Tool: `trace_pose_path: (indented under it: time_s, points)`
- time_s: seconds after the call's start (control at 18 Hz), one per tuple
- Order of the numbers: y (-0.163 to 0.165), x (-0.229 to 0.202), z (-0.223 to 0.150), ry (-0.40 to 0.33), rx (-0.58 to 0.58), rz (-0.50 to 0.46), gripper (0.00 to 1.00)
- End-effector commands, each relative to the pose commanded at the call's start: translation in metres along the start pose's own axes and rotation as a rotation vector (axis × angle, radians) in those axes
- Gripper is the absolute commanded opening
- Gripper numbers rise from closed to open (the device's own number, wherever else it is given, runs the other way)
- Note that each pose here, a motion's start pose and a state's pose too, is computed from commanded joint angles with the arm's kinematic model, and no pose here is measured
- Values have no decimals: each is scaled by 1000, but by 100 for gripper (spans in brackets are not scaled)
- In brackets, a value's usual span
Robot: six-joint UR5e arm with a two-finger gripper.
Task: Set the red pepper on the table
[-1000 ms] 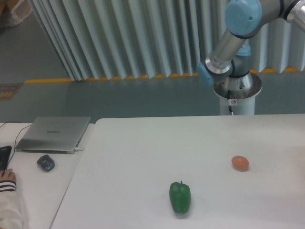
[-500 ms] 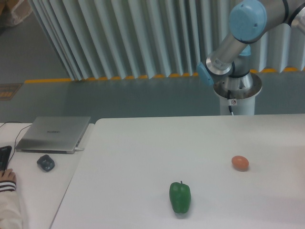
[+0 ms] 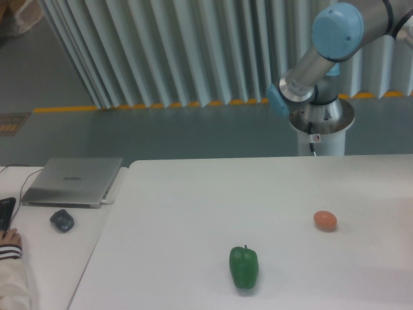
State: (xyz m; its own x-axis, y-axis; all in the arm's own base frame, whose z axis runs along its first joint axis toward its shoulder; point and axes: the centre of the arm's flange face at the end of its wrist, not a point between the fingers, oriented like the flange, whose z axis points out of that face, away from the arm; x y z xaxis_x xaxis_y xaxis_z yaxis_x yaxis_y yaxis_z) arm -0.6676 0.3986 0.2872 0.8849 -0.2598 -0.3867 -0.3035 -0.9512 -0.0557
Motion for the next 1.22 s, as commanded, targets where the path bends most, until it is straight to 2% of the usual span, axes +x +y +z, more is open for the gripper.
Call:
trace_pose_path:
  time_s: [0.44,1.22]
  points:
    - [-1,-16,3,-37,4,4,100]
    - [-1,-10,28,-6,0,-5,100]
